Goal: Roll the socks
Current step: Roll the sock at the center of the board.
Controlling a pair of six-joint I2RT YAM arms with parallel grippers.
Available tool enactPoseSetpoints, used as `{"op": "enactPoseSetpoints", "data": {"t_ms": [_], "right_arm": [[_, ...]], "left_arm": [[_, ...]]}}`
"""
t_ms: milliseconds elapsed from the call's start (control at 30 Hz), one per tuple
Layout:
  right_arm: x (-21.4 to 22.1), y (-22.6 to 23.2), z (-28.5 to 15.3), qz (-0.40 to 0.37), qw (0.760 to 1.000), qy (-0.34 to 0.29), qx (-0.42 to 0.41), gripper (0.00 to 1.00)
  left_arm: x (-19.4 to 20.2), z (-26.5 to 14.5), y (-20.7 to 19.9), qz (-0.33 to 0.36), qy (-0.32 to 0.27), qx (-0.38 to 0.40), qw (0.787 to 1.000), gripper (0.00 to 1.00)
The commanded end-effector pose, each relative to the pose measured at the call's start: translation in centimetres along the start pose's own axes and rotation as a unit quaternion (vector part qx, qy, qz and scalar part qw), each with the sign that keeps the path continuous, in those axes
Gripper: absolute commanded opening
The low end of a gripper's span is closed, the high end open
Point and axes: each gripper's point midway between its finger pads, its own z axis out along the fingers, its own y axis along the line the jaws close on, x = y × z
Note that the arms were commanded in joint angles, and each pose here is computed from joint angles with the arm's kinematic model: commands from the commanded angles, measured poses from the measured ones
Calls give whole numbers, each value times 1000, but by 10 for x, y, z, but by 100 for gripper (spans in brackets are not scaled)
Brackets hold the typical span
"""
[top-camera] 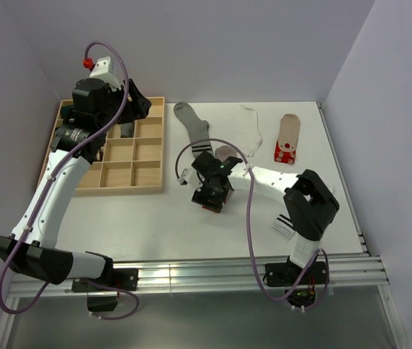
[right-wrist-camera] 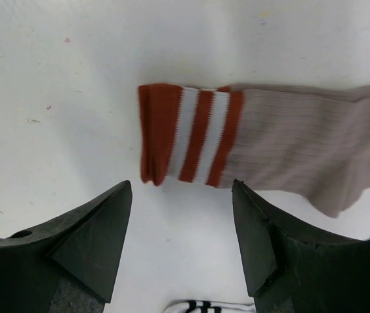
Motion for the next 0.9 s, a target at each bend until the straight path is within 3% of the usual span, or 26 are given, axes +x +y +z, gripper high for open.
{"op": "enactPoseSetpoints", "data": {"t_ms": [0,467,867], "right_arm": [[-8,7,3,-9,1000,-15,24,70],[0,24,24,-12,1000,6,1,65],[10,29,34,-16,1000,12,1,54]], "left_arm": [[-17,-6,-7,10,-19,7,1000,68],[-6,-3,-3,5,-12,5,1000,69],[11,8,1,2,0,9,1000,69]]}}
